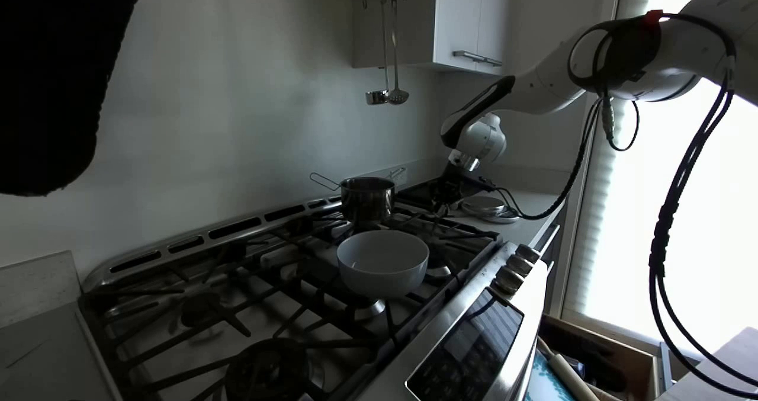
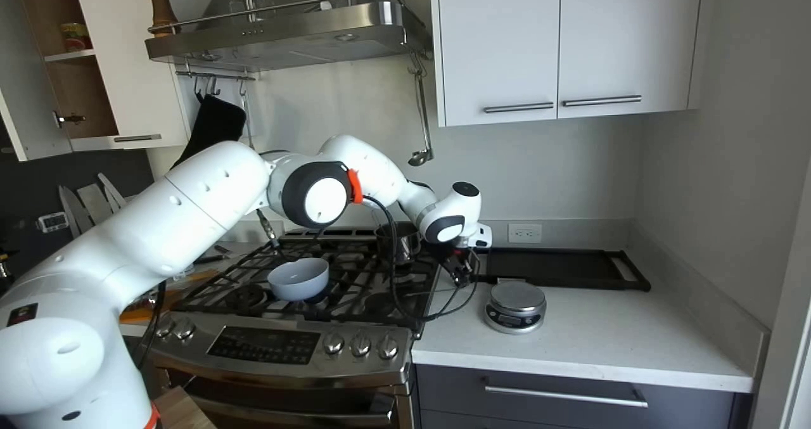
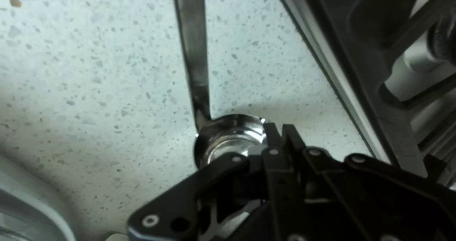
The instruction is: Put the serving spoon on the stove
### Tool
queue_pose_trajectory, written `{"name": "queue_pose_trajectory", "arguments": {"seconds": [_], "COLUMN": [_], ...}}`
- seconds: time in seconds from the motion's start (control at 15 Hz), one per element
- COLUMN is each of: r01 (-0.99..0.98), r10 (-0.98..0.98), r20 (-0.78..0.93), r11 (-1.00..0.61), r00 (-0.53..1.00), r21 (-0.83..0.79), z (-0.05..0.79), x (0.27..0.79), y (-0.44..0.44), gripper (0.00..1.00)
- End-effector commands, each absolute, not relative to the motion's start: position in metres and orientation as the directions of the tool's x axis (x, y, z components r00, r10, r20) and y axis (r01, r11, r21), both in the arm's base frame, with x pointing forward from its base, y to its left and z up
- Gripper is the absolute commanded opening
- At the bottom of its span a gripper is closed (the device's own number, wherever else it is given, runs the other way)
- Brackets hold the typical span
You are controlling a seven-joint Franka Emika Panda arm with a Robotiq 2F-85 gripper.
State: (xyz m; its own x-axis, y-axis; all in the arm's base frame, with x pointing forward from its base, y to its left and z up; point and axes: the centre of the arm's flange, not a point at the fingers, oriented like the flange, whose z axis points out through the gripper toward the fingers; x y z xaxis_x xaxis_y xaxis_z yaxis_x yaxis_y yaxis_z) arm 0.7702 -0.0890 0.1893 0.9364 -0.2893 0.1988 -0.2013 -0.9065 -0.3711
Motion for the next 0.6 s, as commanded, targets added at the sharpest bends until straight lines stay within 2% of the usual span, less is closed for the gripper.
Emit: {"name": "queue_pose_trajectory", "arguments": {"seconds": [0.0,0.27,0.53], "r01": [-0.170,-0.084,0.086], "r10": [-0.230,-0.141,0.016], "r20": [0.171,0.193,0.226], "r11": [-0.936,-0.957,-0.949], "r00": [0.958,0.971,0.974], "r21": [-0.307,-0.276,-0.303], "z": [0.199,0.211,0.242], "x": [0.754,0.746,0.724], "y": [-0.082,-0.076,-0.067], "gripper": [0.02,0.02,0.02]}}
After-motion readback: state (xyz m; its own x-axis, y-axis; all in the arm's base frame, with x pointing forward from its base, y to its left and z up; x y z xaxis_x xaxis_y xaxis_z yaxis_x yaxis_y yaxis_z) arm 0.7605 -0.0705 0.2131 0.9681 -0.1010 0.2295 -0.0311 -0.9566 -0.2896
